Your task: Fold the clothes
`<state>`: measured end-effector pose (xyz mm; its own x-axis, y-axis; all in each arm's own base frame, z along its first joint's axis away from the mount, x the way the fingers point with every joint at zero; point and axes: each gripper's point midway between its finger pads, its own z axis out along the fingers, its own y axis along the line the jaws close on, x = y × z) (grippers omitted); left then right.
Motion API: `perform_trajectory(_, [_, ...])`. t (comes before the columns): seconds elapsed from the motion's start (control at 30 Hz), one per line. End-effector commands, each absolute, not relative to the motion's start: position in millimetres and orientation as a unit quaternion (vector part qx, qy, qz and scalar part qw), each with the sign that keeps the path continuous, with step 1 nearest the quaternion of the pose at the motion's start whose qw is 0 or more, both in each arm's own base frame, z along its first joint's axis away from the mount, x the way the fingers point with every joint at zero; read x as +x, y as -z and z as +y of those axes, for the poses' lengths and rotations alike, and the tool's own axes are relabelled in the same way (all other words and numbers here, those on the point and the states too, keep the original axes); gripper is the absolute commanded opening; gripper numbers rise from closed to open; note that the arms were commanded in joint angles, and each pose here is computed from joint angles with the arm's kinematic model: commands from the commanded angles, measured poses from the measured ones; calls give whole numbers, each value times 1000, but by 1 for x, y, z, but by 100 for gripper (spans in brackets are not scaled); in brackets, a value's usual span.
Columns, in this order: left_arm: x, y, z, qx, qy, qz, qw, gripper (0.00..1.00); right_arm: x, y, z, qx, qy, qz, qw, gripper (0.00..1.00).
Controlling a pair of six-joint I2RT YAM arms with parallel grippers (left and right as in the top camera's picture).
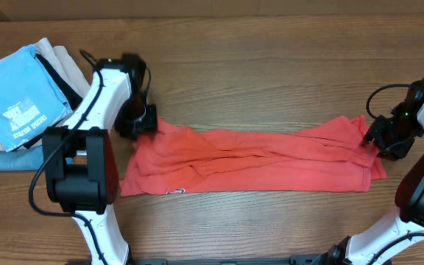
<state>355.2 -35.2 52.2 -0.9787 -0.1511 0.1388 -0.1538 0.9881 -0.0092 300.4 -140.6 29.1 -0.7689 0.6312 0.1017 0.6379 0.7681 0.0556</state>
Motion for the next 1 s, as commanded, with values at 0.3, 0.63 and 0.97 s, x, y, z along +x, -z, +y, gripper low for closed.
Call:
perform_trajectory(0.3, [383,-132,-61,34,-82,-995,-49,71,299,-36,-142,-337,47,-939,43,55])
perform_trajectory(0.63, [328,-54,-75,14,-72,-996,41,66,301,-36,-143,-311,50,-948,37,65])
perform_trajectory(0.97, [305,3,-65,29,-56,-997,44,70,307,-41,-141,-292,147,-945,2,78])
